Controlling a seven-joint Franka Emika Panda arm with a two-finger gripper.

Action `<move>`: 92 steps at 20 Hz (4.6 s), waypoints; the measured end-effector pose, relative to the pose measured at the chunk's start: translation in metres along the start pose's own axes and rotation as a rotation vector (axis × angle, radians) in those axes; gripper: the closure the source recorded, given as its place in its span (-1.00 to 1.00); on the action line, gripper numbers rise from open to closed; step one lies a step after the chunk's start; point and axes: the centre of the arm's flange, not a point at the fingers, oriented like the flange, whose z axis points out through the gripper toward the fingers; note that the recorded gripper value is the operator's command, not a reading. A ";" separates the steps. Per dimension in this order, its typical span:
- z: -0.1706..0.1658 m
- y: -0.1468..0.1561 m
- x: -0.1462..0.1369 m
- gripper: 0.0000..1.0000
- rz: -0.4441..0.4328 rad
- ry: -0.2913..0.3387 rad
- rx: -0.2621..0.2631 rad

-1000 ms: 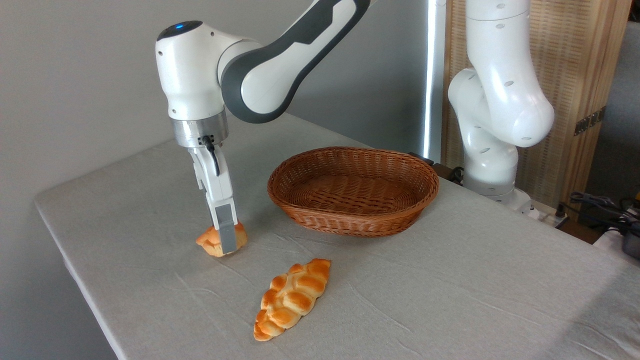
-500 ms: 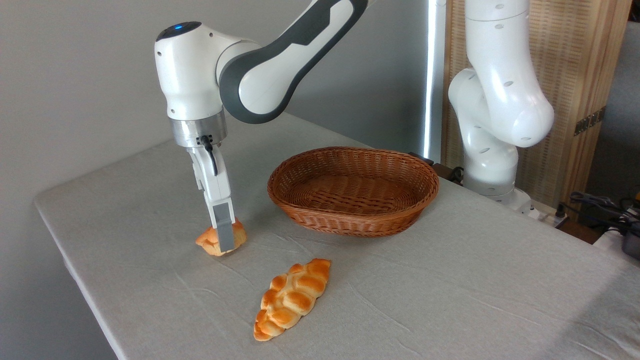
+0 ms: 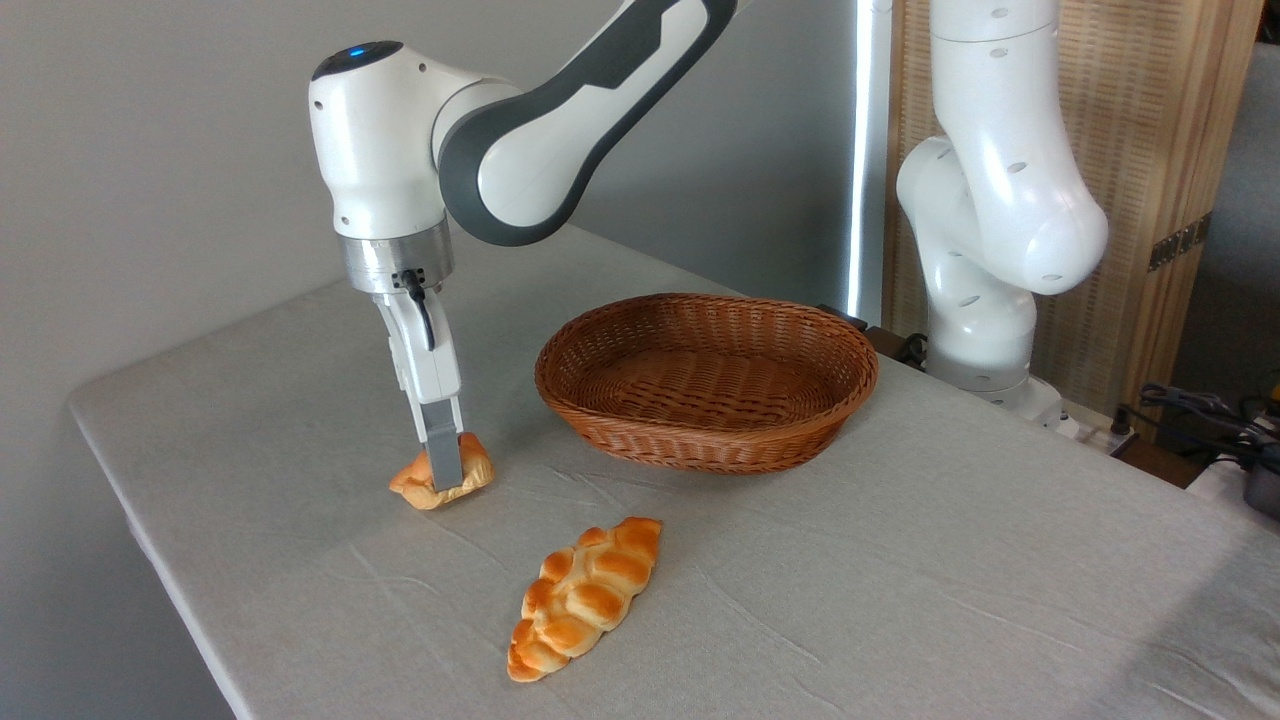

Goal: Put bread into the basket

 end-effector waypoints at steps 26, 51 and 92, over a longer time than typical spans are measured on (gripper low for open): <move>-0.147 0.003 -0.103 -0.28 -0.142 -0.065 -0.142; -0.119 0.078 -0.086 -1.00 -0.028 -0.028 -0.155; -0.207 -0.068 -0.124 -1.00 -0.278 -0.016 -0.072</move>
